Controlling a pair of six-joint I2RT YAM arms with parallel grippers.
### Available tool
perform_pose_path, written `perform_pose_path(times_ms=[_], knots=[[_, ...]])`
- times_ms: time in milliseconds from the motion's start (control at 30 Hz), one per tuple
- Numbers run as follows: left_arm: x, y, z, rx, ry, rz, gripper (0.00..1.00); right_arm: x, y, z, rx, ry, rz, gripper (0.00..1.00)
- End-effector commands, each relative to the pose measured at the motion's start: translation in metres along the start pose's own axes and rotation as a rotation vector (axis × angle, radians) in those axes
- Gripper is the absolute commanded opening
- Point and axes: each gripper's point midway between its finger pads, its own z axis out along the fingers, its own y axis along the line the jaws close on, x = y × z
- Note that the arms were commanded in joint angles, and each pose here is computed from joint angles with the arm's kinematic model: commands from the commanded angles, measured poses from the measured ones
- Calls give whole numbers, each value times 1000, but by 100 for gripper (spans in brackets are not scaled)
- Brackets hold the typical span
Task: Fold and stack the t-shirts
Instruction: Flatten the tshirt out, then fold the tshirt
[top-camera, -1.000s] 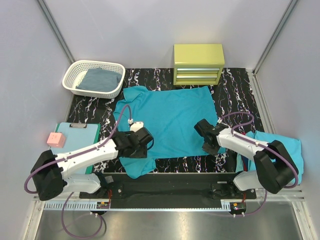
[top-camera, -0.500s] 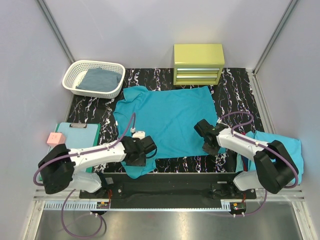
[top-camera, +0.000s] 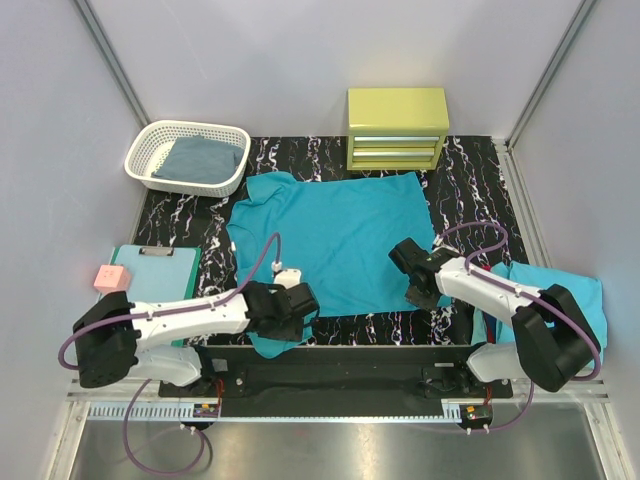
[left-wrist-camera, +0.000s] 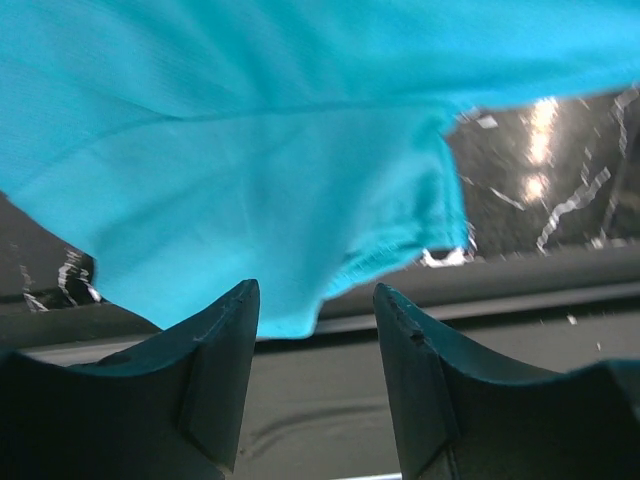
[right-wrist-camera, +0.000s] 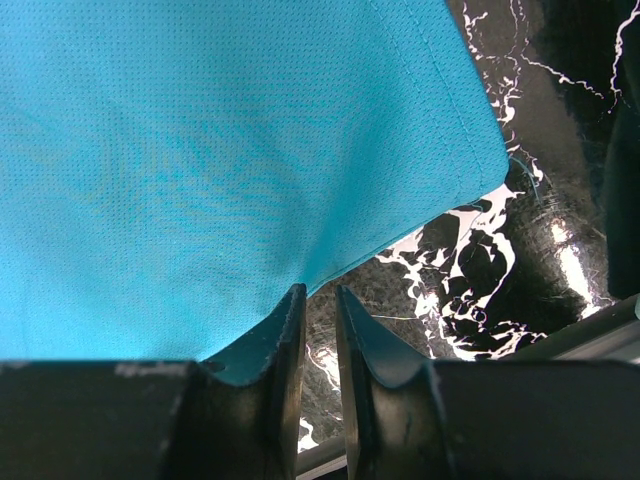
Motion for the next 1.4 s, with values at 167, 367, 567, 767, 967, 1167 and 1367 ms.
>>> perform_pose_path(times_ms=[167,367,567,767,967,1167,1367], knots=[[16,-28,-12,76,8,29,49,-13,4,-5,-8,-59,-22,26],[28,-18,-2,34,30,11,37,-10,4,-3,-12,-51,-25,26],[34,-6,7,-41,44,2,42,-10,4,-4,-19,-54,-25,26],[27,-3,3,-47,6,-20,49,-10,2,-5,-25,-57,-22,27],[36,1,13,-84,41,-10,37,-11,3,-6,-27,-59,-23,26],[45,5,22,-99,66,-10,20,-15,4,-11,-48,-76,-8,27],[46,7,24,-103,66,-2,0,-26,-4,-18,-36,-139,37,31]])
